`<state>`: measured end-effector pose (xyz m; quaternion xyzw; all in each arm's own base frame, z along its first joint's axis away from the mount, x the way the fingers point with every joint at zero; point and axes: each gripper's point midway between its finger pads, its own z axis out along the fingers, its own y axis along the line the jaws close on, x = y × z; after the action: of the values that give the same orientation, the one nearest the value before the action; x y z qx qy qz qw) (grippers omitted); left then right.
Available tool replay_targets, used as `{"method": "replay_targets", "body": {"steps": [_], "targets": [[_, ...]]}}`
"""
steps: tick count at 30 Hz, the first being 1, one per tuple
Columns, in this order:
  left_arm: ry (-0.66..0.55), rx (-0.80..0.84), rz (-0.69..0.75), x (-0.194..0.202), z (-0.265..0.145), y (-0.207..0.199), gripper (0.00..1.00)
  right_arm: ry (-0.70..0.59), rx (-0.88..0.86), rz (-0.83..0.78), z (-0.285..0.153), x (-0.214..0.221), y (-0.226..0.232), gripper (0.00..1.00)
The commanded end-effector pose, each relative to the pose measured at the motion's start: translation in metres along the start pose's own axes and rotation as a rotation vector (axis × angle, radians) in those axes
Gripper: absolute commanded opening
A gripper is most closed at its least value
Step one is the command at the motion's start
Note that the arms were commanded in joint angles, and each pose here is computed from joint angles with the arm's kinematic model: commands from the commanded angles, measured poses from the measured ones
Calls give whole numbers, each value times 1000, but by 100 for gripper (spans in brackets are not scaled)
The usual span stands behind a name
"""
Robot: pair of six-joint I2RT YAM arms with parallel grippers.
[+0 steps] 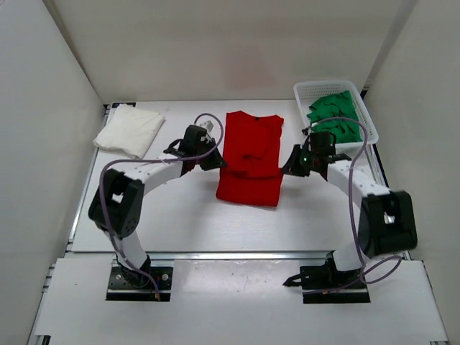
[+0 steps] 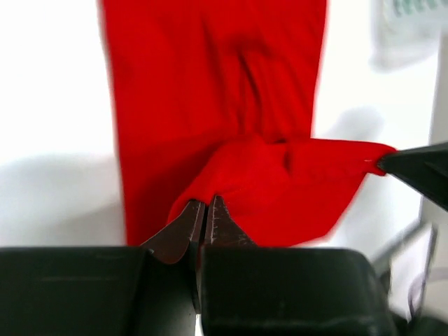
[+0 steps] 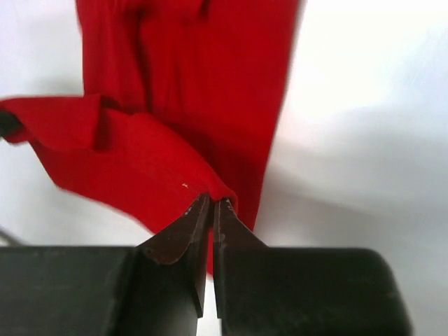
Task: Fold and stack the t-shirts
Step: Fold the folded rectangular tshirt in 1/3 of the way
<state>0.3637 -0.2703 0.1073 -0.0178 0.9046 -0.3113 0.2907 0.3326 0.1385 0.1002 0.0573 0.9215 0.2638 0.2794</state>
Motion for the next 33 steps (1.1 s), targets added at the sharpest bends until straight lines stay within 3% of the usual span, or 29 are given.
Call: {"method": "replay_targets", "body": {"steps": [1,7,13,18,21,23,24,26,33], "targets": [[-111,-29,-39,-48,15,8,4,-112,-30,-28,21,-58,-4,0],[-78,-28,-88,-59,57,26,10,-94,-38,6,61,-84,-14,0],[-117,36,-122,-71,67,23,35,-97,-42,18,77,-94,-18,3],[-205,115,-133,-84,35,0,50,-128,-28,-14,62,-101,-7,27],[-229,143,-118,-65,14,-14,51,-198,17,-46,41,-104,-1,32],[-203,123,-106,-33,9,-9,49,-228,18,-59,36,-93,7,24],[-182,124,-89,-19,10,-12,49,-231,-7,-87,36,-89,19,11],[-133,112,-91,15,13,-2,48,-184,-45,-142,48,-66,33,0],[5,32,-112,82,27,41,44,-52,-102,-289,101,-20,79,0]]}}
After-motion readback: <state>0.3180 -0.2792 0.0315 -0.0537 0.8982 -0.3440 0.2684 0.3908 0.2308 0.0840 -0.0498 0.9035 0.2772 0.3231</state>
